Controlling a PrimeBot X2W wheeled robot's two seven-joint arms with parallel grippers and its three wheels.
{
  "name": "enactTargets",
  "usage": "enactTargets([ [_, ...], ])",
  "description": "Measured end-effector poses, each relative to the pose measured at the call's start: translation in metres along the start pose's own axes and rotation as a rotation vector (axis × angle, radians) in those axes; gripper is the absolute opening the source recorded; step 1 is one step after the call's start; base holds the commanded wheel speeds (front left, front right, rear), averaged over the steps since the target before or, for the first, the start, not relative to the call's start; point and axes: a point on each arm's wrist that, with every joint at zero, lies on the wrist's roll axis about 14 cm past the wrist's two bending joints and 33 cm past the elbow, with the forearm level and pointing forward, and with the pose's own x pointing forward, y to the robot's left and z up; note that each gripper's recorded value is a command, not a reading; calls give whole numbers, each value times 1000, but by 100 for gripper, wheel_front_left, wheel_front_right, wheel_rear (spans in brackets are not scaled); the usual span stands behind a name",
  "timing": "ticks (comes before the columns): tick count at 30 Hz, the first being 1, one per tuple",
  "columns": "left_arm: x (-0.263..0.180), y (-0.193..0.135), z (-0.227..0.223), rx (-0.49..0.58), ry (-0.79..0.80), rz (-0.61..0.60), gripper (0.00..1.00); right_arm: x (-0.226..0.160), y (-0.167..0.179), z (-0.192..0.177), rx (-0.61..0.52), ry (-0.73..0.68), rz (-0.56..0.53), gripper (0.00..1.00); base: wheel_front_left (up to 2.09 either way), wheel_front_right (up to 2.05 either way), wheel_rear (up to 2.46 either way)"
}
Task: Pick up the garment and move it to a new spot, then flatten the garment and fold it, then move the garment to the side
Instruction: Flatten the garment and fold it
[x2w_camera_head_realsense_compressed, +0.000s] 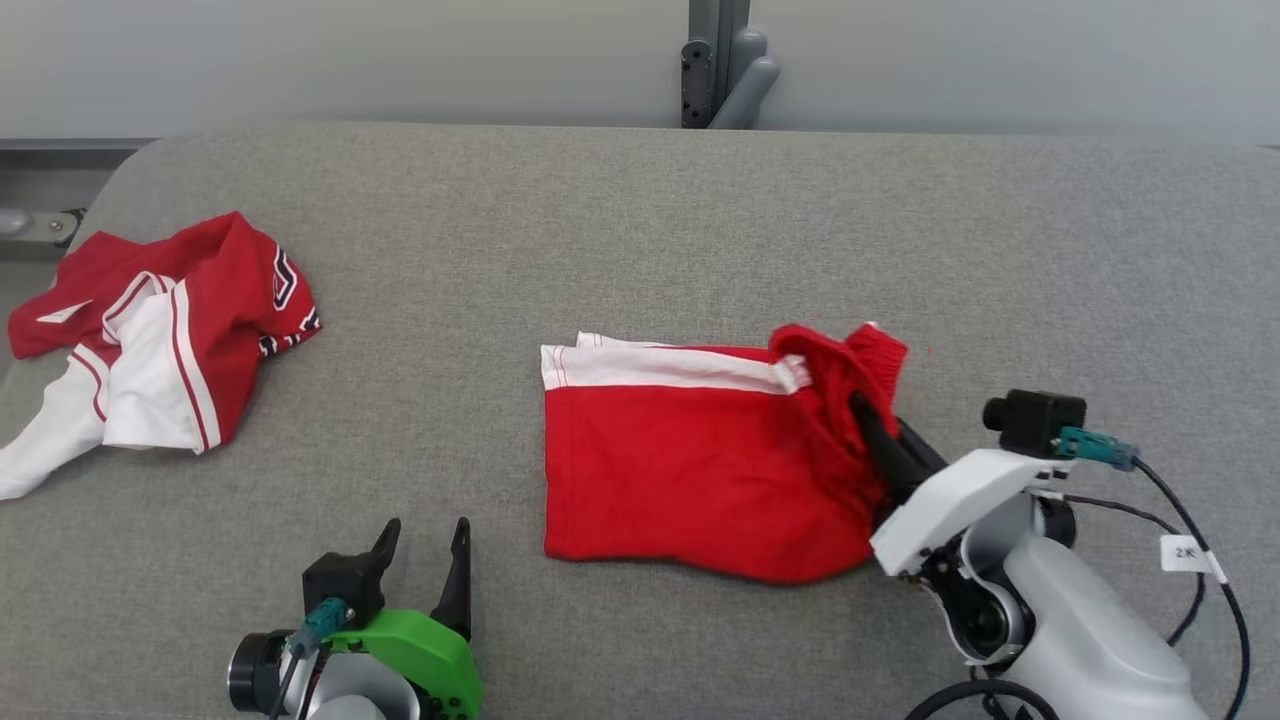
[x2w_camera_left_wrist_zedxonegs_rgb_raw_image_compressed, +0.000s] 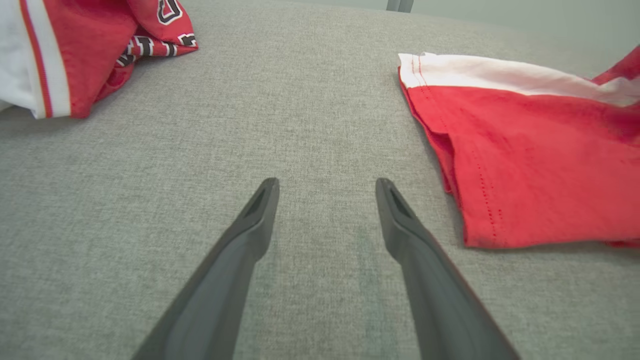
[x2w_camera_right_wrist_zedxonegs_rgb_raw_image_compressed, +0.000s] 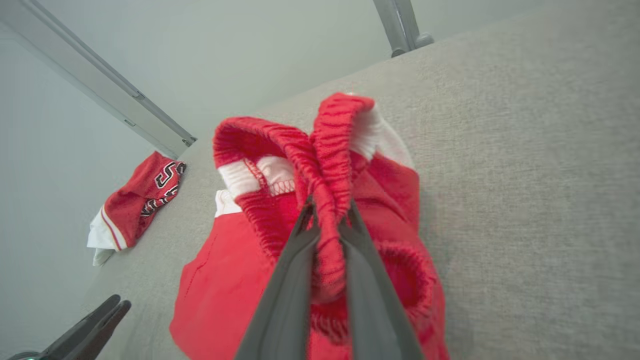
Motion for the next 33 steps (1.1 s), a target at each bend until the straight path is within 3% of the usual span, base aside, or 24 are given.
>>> enactTargets([
  [9,-8,5,0,-28,-6,24,100,25,88,-20,95,135,234,0,0,0,0],
  [17,-23,20,-5,-60,-3,82,100,51,118,-48,104,223,277,0,0,0,0],
  [22,-38,39,-9,-83,-1,154,100,68,128,-66,43,261,287,0,0,0,0],
  [23,-41,43,-11,-86,2,169,100,70,130,-71,35,274,289,13,0,0,0],
  [24,-43,46,-12,-89,4,181,100,71,133,-76,26,288,298,77,0,0,0],
  [25,-45,49,-13,-92,5,192,100,71,138,-80,19,301,310,100,0,0,0],
  [29,-49,58,-15,-104,8,230,100,70,155,-85,46,309,358,100,0,0,0],
  [33,-43,58,-8,-99,-10,228,100,72,150,-65,87,202,341,100,0,0,0],
])
